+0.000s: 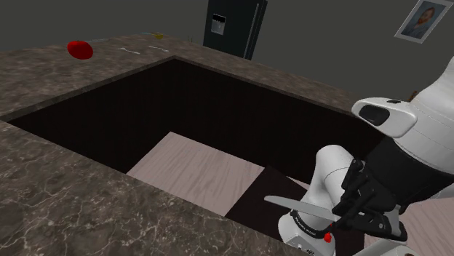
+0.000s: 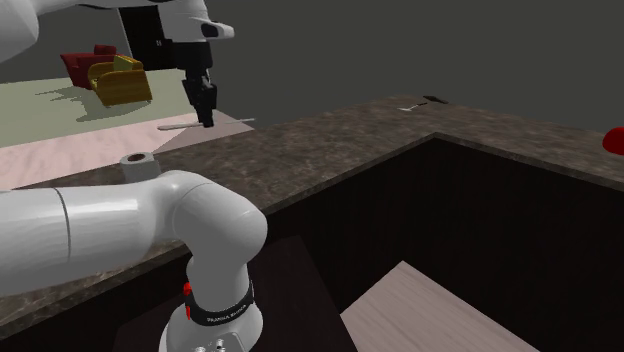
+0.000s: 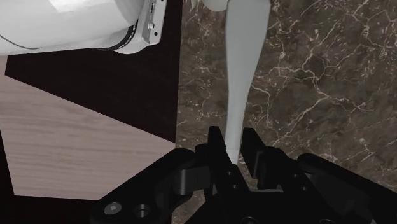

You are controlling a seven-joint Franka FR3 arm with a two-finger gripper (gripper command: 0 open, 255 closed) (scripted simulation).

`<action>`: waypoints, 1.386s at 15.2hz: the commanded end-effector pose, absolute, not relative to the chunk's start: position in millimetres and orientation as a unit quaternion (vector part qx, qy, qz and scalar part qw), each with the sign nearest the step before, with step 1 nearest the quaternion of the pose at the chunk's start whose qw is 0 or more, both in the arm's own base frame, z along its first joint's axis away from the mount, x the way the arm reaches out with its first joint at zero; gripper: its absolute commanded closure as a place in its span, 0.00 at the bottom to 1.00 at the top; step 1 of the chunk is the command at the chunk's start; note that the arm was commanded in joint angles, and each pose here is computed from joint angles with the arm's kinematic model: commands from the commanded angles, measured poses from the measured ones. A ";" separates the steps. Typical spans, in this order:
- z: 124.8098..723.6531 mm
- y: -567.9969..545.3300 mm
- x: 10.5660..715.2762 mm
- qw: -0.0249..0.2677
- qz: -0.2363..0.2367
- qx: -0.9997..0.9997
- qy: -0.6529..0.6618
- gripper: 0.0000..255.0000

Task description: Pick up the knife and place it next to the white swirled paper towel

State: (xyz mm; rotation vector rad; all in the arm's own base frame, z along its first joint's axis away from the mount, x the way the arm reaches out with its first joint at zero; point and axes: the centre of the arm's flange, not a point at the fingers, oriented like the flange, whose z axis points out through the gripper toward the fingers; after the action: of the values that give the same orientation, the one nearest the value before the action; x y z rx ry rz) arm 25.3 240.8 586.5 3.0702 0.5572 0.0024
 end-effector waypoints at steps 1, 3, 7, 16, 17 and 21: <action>575.3 240.1 24.4 0.010 0.001 0.984 0.178 1.00; 564.7 240.1 24.4 0.010 0.001 0.984 0.178 1.00; 543.6 240.1 24.4 0.010 0.001 0.984 0.178 1.00; 496.1 240.1 24.4 0.010 0.001 0.984 0.178 1.00; 490.8 240.1 24.4 0.010 0.001 0.984 0.178 1.00; 469.7 240.1 24.4 0.010 0.001 0.984 0.178 1.00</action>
State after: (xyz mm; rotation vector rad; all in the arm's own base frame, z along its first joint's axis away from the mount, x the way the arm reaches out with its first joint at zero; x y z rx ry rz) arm 24.4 240.0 476.2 3.0703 0.5574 0.0024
